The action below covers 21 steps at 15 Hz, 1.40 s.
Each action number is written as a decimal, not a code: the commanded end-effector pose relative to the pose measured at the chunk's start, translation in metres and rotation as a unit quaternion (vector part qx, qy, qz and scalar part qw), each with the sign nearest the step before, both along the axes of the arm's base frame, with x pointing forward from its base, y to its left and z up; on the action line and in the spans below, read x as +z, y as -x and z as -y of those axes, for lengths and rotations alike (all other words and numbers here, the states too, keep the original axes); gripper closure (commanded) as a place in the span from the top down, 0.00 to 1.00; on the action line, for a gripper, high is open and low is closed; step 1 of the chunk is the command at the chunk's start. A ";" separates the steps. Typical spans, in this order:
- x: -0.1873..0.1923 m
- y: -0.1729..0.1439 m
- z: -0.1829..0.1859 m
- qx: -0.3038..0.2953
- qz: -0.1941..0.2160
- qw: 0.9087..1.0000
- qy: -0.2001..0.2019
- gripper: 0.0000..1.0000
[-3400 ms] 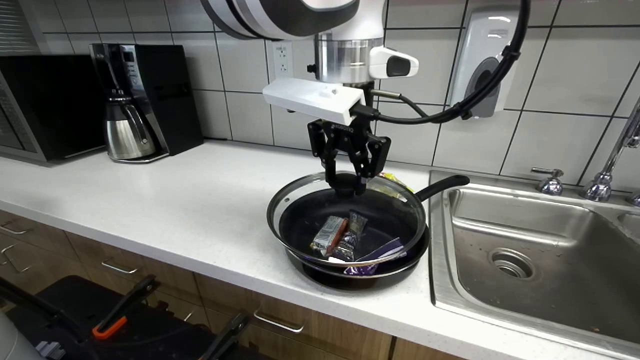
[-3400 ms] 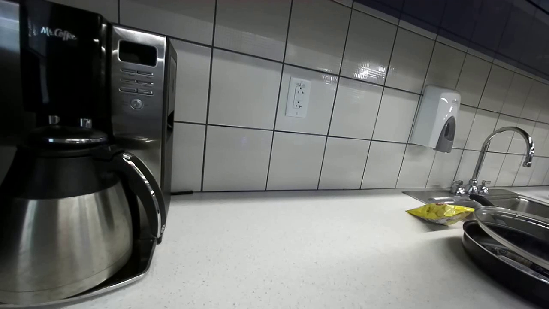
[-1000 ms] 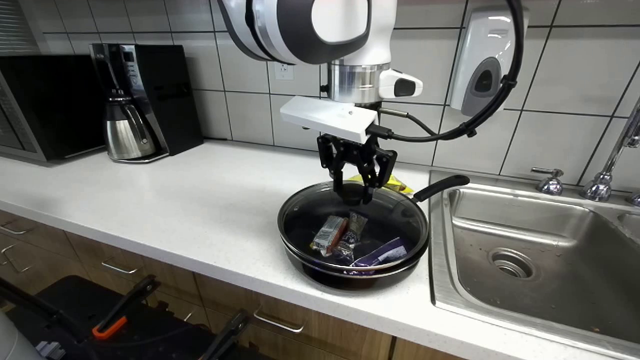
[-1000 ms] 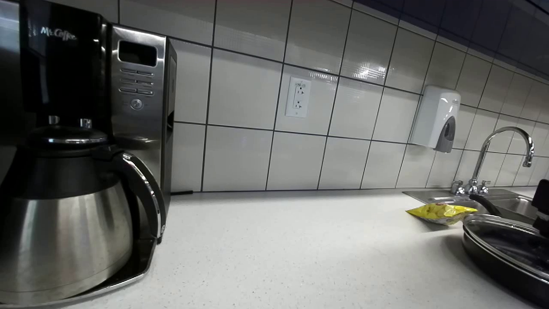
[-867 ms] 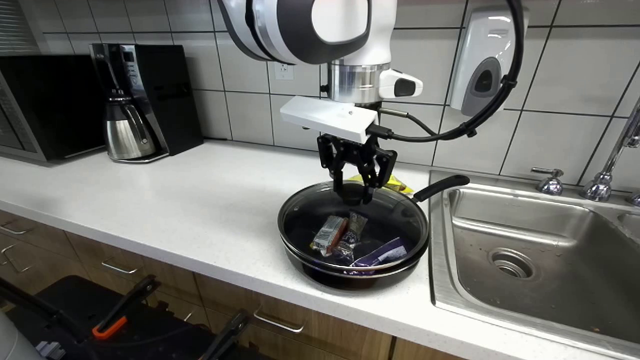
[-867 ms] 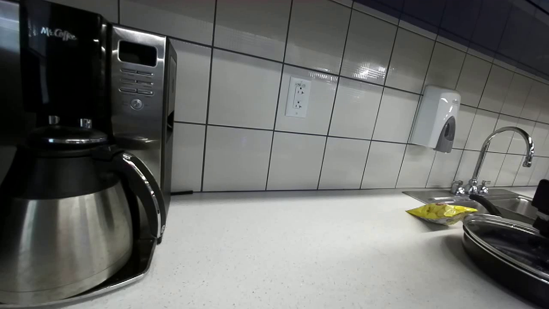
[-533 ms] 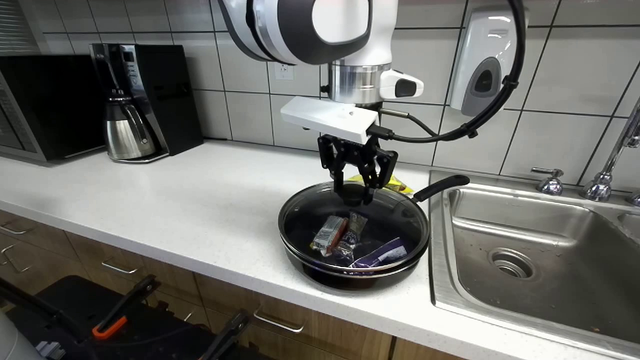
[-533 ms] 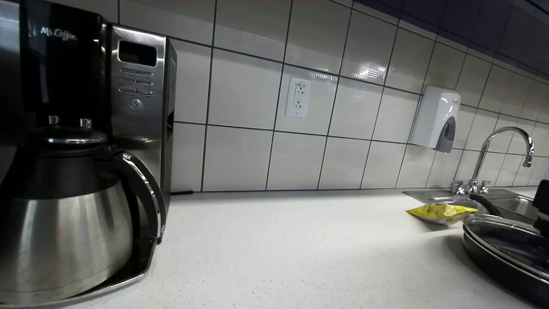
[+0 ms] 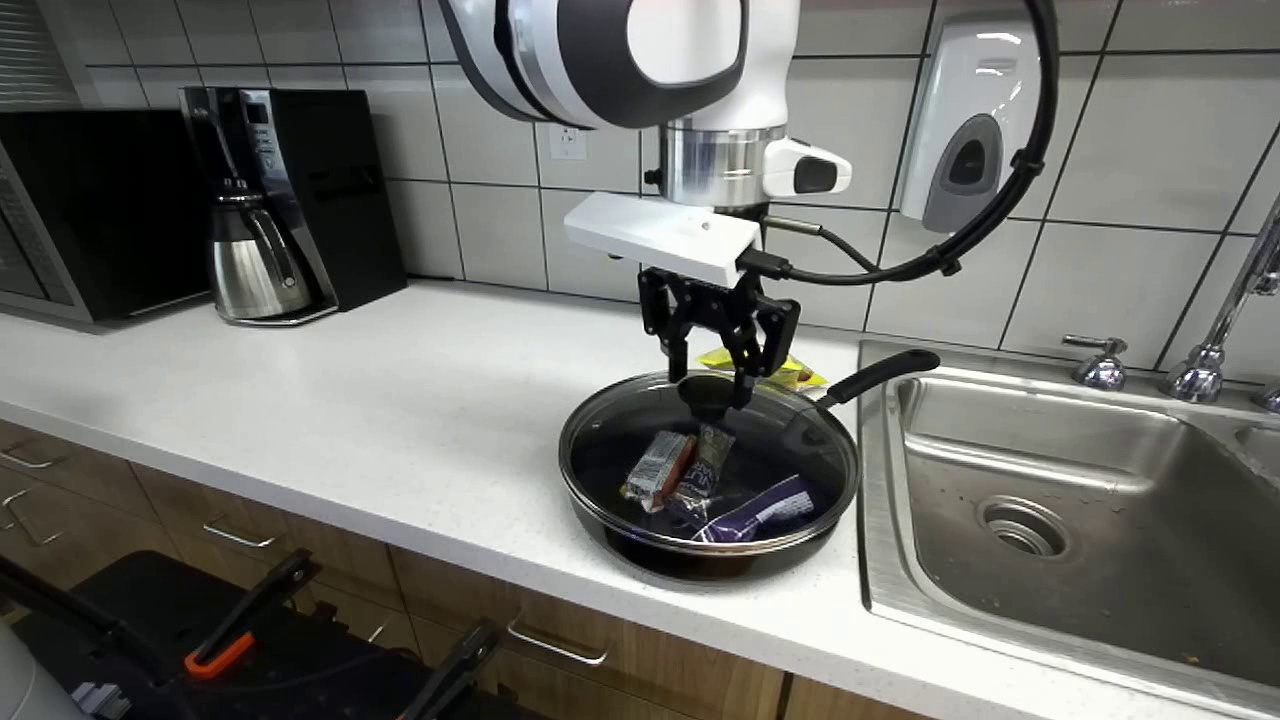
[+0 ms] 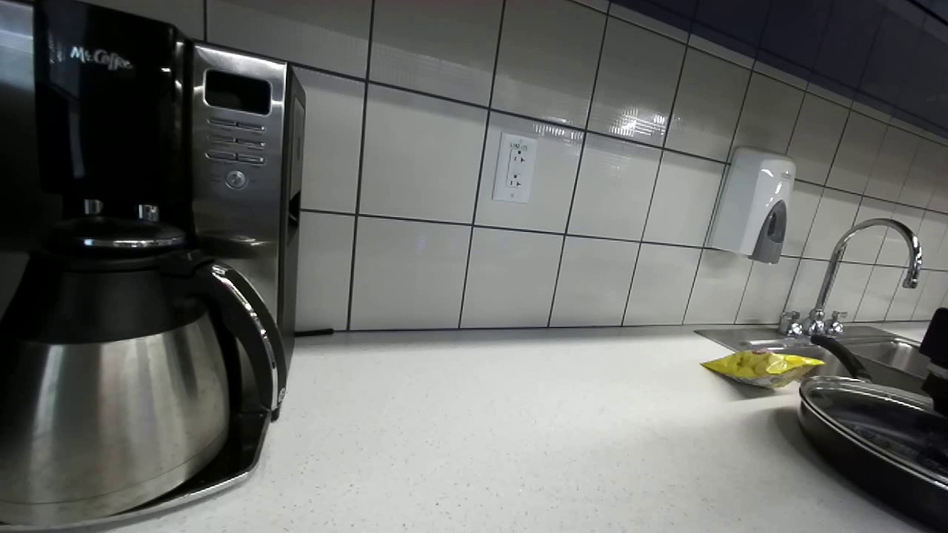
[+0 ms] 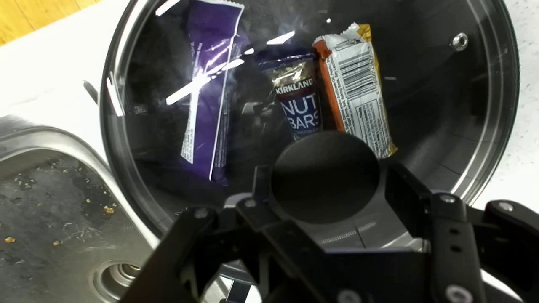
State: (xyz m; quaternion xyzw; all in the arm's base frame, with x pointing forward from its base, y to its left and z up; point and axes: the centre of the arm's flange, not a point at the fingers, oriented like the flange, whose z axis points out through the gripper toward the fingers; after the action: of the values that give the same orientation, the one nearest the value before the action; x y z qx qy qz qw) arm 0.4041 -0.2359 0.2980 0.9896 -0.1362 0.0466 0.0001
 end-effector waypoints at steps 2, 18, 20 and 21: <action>0.024 -0.005 0.006 0.013 0.020 1.000 0.012 1.00; 0.075 0.042 -0.057 0.129 0.067 0.989 -0.002 1.00; 0.073 0.046 -0.064 0.143 0.057 0.988 -0.021 1.00; 0.073 0.048 -0.067 0.152 0.053 0.987 -0.030 1.00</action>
State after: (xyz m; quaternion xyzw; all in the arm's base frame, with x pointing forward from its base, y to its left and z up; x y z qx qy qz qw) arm 0.3729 -0.1808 0.3617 0.9945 -0.0148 0.1022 -0.0192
